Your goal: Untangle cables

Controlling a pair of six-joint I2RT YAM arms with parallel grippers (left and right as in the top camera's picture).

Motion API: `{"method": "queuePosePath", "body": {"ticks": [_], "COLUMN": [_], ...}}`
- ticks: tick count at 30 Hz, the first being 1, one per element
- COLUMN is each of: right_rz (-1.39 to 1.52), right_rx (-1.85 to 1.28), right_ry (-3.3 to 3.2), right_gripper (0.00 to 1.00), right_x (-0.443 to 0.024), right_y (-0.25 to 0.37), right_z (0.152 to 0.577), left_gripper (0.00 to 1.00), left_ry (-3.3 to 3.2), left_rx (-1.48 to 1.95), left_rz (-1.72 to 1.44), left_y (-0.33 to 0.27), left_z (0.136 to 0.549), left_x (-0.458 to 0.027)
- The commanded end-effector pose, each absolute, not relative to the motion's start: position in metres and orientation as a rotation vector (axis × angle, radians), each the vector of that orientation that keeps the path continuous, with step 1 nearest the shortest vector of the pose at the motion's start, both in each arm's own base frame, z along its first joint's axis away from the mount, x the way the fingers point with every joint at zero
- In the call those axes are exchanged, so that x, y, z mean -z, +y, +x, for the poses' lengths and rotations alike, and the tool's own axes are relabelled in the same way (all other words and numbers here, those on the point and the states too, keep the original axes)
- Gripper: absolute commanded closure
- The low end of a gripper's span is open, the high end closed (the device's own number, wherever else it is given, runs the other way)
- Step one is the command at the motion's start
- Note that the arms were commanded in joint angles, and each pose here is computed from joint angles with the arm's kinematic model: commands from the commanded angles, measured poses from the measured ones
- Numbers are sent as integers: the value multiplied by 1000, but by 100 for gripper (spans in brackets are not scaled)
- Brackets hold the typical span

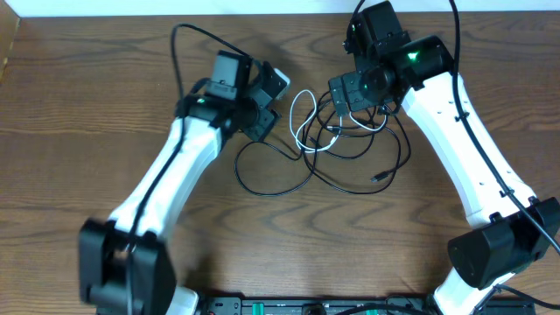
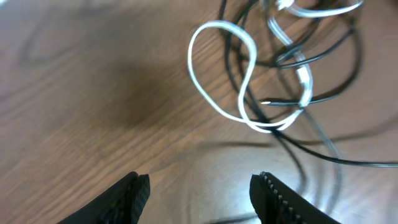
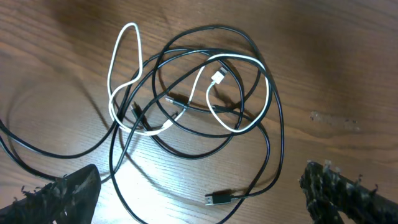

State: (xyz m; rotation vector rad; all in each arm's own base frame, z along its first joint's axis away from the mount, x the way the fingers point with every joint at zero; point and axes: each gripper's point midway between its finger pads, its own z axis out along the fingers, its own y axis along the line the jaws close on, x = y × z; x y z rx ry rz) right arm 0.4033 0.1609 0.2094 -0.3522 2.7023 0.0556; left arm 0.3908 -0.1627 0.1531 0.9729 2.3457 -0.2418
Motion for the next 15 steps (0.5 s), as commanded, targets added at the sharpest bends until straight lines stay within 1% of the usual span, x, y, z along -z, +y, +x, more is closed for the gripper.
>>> {"method": "queuePosePath", "body": {"ticks": [1,5,10,15], "right_rz": [-353,-363,-368,-372], "right_rx": [-70,-77,-78,-79], "right_ry": [2695,2684,2683,2685], "right_gripper": [1,1,1,1], "right_x": [-212,-213,-213,-213], "right_y": [164,169,170,171], "right_z": [402,402,402,401], "left_gripper": [40,39,36,36], "left_ry": [2333,2416,2471,2517], "left_rx": [341,378,442,468], "left_rz": [1054,1121,1335,1411], "left_y": [-172,-170,-167,-163], "left_z": [374,358,330,319], "left_x": [-156,-127,-89,-70]}}
